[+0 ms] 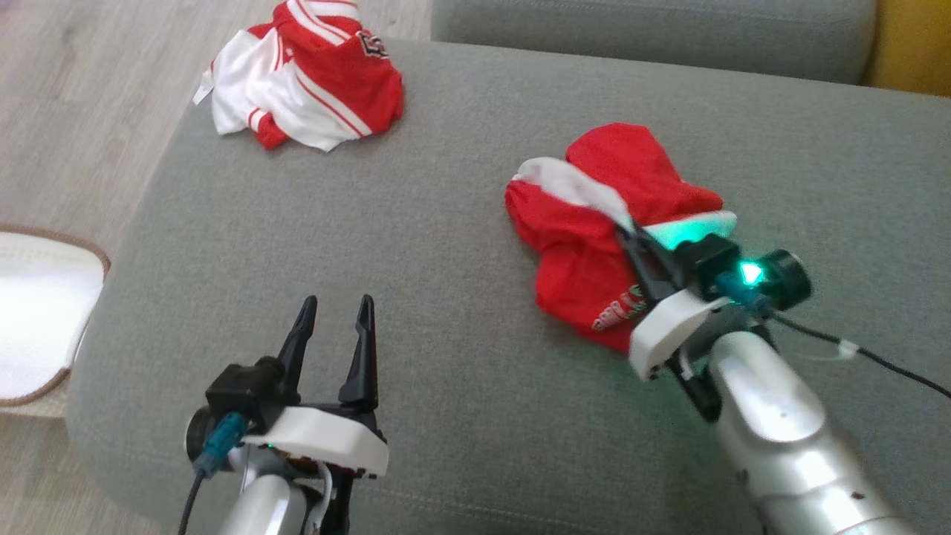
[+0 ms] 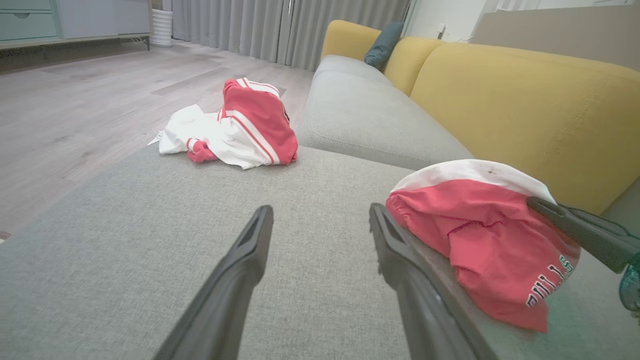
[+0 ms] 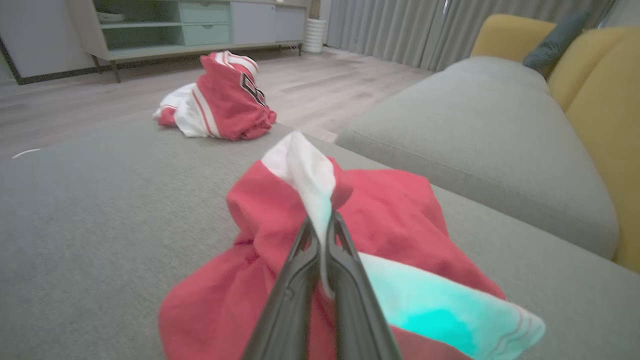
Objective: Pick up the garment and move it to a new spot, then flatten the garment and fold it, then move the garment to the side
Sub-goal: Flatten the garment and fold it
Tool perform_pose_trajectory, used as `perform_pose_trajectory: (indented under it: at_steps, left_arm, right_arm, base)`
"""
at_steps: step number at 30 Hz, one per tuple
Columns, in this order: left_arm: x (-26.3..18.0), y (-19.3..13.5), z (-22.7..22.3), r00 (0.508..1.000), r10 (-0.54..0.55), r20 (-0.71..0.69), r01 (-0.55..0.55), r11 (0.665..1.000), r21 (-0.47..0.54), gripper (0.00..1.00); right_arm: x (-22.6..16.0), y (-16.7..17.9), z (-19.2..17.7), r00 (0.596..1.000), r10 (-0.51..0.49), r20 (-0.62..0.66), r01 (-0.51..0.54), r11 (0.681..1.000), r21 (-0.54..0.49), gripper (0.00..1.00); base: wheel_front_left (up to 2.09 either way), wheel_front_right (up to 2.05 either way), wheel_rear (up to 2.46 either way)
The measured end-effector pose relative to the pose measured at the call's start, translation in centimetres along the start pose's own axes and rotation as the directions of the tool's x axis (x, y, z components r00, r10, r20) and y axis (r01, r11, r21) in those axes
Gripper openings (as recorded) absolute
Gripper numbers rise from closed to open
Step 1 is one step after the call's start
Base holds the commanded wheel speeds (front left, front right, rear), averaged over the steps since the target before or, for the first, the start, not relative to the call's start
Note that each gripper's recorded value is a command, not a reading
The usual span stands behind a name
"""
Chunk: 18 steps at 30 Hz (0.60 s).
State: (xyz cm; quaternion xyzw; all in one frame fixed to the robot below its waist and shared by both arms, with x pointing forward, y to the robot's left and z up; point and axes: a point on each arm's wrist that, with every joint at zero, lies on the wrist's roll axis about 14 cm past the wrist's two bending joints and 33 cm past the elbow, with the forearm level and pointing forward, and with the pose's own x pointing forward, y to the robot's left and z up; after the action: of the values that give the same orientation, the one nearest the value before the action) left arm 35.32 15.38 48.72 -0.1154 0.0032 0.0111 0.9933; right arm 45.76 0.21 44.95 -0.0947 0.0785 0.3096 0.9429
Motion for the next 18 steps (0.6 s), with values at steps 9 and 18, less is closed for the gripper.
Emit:
perform_pose_trajectory:
  at_steps: [9, 18]
  left_arm:
    - [-0.7, -0.9, -0.2, 1.0, -0.03, -0.003, 0.03, 1.0, 0.005, 1.0]
    - [-0.5, -1.6, -0.2, 0.998, -0.057, -0.002, 0.057, 0.998, 0.004, 1.0]
  right_arm:
    - [-4.9, 5.0, -2.9, 0.993, 0.111, -0.031, -0.111, 0.994, -0.002, 0.0]
    - [-8.2, 3.0, -5.7, 0.992, 0.036, -0.12, -0.031, 0.998, 0.048, 0.0]
  base:
    - [0.0, 0.0, 0.0]
    - [0.0, 0.0, 0.0]
